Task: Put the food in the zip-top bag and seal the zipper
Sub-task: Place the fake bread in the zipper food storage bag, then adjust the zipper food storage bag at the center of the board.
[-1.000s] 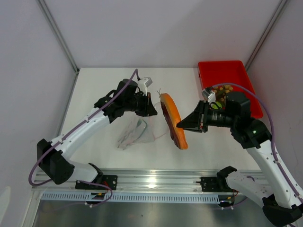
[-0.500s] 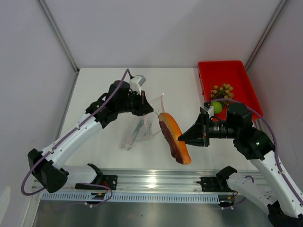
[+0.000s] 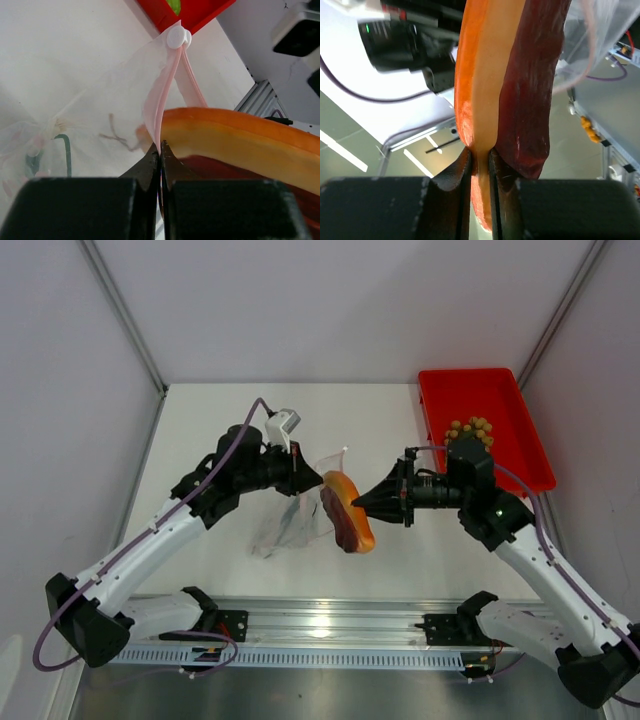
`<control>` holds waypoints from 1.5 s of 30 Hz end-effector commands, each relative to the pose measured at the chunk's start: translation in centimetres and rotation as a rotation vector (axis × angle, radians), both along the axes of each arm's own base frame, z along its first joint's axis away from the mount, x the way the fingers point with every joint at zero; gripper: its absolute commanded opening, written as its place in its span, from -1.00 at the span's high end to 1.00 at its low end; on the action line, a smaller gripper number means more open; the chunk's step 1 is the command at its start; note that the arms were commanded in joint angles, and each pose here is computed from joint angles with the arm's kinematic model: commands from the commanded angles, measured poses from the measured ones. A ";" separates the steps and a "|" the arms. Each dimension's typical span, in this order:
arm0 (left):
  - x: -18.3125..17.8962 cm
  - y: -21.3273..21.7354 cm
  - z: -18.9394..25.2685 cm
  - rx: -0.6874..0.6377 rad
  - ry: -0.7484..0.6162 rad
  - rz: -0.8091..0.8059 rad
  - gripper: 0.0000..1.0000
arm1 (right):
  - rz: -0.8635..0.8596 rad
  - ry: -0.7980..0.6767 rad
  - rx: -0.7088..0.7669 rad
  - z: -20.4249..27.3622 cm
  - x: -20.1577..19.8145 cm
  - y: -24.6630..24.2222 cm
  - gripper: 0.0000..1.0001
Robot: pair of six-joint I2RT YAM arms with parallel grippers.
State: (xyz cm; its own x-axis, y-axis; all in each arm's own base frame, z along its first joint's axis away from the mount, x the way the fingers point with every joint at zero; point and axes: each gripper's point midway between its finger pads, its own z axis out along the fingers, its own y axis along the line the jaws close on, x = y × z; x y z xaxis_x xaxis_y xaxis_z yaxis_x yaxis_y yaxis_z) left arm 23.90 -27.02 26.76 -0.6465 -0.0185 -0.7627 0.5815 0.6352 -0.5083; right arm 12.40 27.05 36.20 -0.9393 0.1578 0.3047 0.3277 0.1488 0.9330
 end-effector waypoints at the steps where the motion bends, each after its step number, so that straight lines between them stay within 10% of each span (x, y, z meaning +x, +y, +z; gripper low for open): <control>1: -0.8 -0.7 2.9 -0.087 -0.072 -0.037 0.99 | 0.008 0.015 0.076 1.3 1.7 1.4 1.00; 7: -1.2 -0.1 3.8 -0.080 -0.073 -0.026 0.99 | 0.007 0.032 0.054 -0.6 4.4 2.8 0.92; 9: -1.4 0.1 3.9 -0.071 -0.061 -0.023 0.99 | 0.015 0.020 0.020 -1.8 5.3 3.0 0.68; 12: -1.8 0.2 4.6 -0.083 -0.055 -0.026 0.99 | 0.005 -0.031 -0.074 -3.4 6.9 2.4 -0.24; 18: -2.2 -0.1 5.3 -0.106 -0.041 -0.047 0.99 | -0.068 -0.165 -0.160 -3.7 10.2 0.3 -0.78; 24: -2.2 0.0 5.8 -0.096 -0.047 -0.043 0.99 | -0.123 -0.338 -0.305 -3.0 11.4 -2.6 -0.75; 31: -1.8 -0.5 5.2 -0.056 0.019 -0.047 0.99 | -0.306 -0.568 -0.967 -6.2 14.1 -13.0 -0.77; 37: -1.0 -1.0 5.5 -0.051 0.035 -0.040 0.99 | -0.396 -0.488 -1.234 -10.0 16.0 -19.0 -0.88; 45: -0.5 -1.1 5.8 -0.028 0.035 -0.039 0.99 | -0.221 -0.690 -0.819 -6.3 13.9 -9.3 -0.62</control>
State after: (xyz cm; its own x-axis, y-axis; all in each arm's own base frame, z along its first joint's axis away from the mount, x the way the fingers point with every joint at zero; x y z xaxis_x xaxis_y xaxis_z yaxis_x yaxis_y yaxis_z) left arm 23.23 -27.84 30.06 -0.7042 0.0052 -0.7100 0.5601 0.6187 -0.5509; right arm 27.87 12.59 25.41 -0.8033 0.3434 -0.4865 0.1136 0.8904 0.4409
